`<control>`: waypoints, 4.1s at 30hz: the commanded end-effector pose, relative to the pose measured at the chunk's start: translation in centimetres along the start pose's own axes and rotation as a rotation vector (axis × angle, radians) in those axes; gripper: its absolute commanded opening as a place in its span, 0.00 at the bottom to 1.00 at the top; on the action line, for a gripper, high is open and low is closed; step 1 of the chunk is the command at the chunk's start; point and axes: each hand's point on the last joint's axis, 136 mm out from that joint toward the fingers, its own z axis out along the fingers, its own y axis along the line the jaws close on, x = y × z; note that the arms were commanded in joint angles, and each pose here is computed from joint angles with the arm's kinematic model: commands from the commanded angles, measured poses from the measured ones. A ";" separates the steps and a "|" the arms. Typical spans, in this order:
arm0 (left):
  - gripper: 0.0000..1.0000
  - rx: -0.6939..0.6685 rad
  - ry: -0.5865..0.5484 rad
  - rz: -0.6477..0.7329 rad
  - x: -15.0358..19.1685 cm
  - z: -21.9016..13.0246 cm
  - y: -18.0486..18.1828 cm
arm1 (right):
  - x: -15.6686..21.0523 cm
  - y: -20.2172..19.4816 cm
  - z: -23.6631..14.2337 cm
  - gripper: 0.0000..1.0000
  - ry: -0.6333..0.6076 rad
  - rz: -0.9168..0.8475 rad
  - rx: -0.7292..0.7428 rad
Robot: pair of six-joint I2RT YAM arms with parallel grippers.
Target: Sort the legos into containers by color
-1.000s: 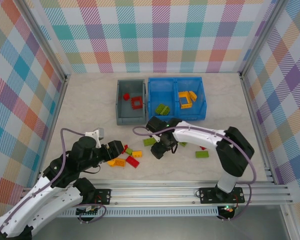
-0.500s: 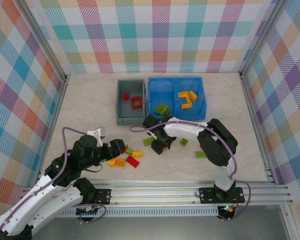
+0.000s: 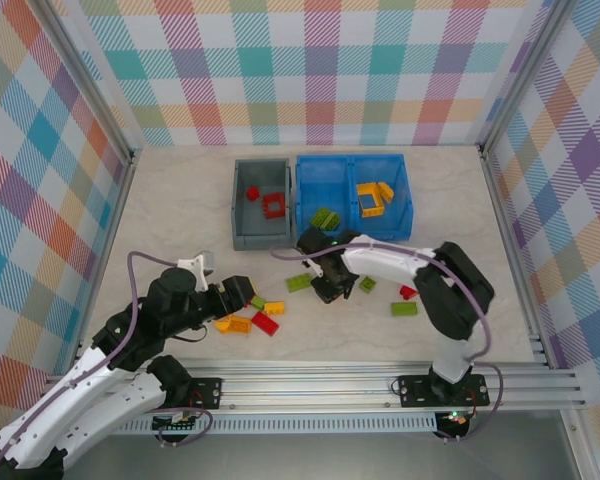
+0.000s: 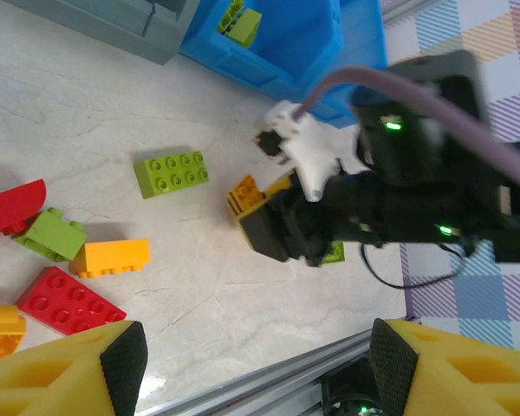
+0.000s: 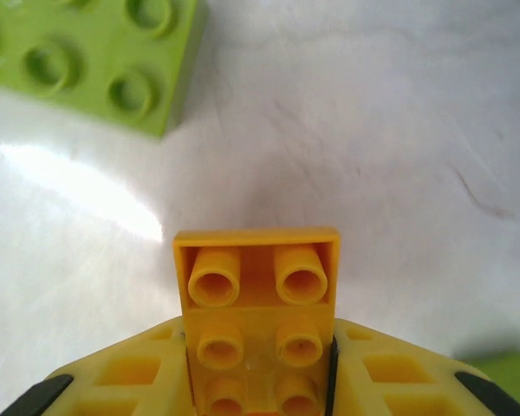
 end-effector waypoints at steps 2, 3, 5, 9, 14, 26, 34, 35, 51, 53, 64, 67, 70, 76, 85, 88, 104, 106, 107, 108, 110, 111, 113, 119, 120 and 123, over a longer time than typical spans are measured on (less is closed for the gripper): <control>0.71 0.069 0.033 0.015 -0.4 1.5 -2.8 | -0.3 -3.8 -6.6 0.33 -0.170 0.222 -0.022; 0.71 0.075 0.040 0.018 -0.6 2.0 -3.3 | -0.2 -5.0 -7.5 0.33 -0.195 0.264 -0.019; 0.71 0.086 0.058 0.040 -0.9 3.3 -4.8 | -0.4 -8.5 -9.4 0.34 -0.243 0.366 0.020; 0.71 0.091 0.068 0.126 -1.3 6.0 -8.2 | -1.7 -14.6 -10.3 0.34 -0.267 0.523 0.135; 0.70 0.045 0.016 0.202 -2.1 9.3 -11.2 | -4.7 -21.2 -9.0 0.35 -0.200 0.660 0.305; 0.69 0.091 -0.021 0.239 -2.5 13.5 -14.7 | -8.8 -28.0 -4.2 0.34 -0.018 0.697 0.533; 0.69 0.239 0.029 0.307 -1.1 13.9 -18.6 | -9.1 -28.8 -2.2 0.38 0.036 0.695 0.579; 0.69 0.253 0.037 0.323 -0.8 14.1 -19.3 | -9.1 -28.8 -2.0 0.39 0.039 0.700 0.579; 0.68 0.054 0.017 0.542 3.0 16.4 -22.2 | -9.3 -28.3 -0.7 0.60 0.061 0.710 0.560; 0.68 0.054 0.017 0.545 3.0 16.3 -22.1 | -9.8 -28.1 -1.2 0.61 0.043 0.699 0.557; 0.65 -0.163 -0.092 0.474 0.5 13.4 -16.4 | -14.1 -23.1 -10.3 0.56 -0.212 0.691 0.432; 0.64 -0.254 -0.104 0.459 0.1 11.9 -13.4 | -13.7 -22.0 -14.5 0.57 -0.307 0.710 0.408; 0.64 -0.347 -0.086 0.444 0.3 10.4 -10.2 | -12.3 -20.6 -17.7 0.58 -0.389 0.713 0.356; 0.65 -0.586 -0.083 0.304 0.3 6.4 -2.5 | -10.5 -11.1 -21.2 0.63 -0.608 0.457 0.036; 0.67 -0.801 0.042 0.051 -0.3 6.2 7.1 | -2.8 6.7 -18.6 0.68 -0.617 0.071 -0.500; 0.69 -0.816 0.087 0.014 -0.4 6.5 9.5 | -1.2 8.6 -16.9 0.67 -0.573 0.076 -0.511; 0.59 -0.942 0.636 0.503 0.4 6.5 13.8 | -1.7 11.9 -16.9 0.67 -0.554 0.036 -0.570; 0.59 -0.933 0.691 0.521 1.0 7.2 14.2 | -1.5 12.2 -17.6 0.68 -0.567 0.031 -0.584; 0.59 -0.912 0.721 0.535 1.3 7.7 14.2 | -1.3 12.2 -17.8 0.68 -0.570 0.036 -0.588; 0.59 -0.922 0.737 0.554 1.2 7.9 14.4 | -1.2 12.1 -18.0 0.68 -0.572 0.044 -0.591; 0.58 -0.953 0.773 0.593 0.8 7.9 14.8 | -0.8 12.0 -18.2 0.68 -0.572 0.056 -0.596; 0.59 -0.958 0.796 0.600 0.8 8.0 15.0 | -0.5 12.0 -18.2 0.68 -0.570 0.061 -0.599; 0.59 -0.957 0.835 0.610 0.8 8.2 15.3 | -0.2 11.7 -18.3 0.69 -0.574 0.073 -0.600; 0.60 -0.928 0.899 0.618 1.4 9.5 16.1 | 0.4 11.3 -17.8 0.69 -0.564 0.087 -0.580; 0.60 -0.920 0.912 0.612 1.5 9.7 16.3 | 0.3 11.3 -17.9 0.69 -0.565 0.086 -0.582; 0.59 -0.885 0.890 0.604 1.3 10.7 16.1 | 0.3 11.3 -18.0 0.69 -0.566 0.086 -0.584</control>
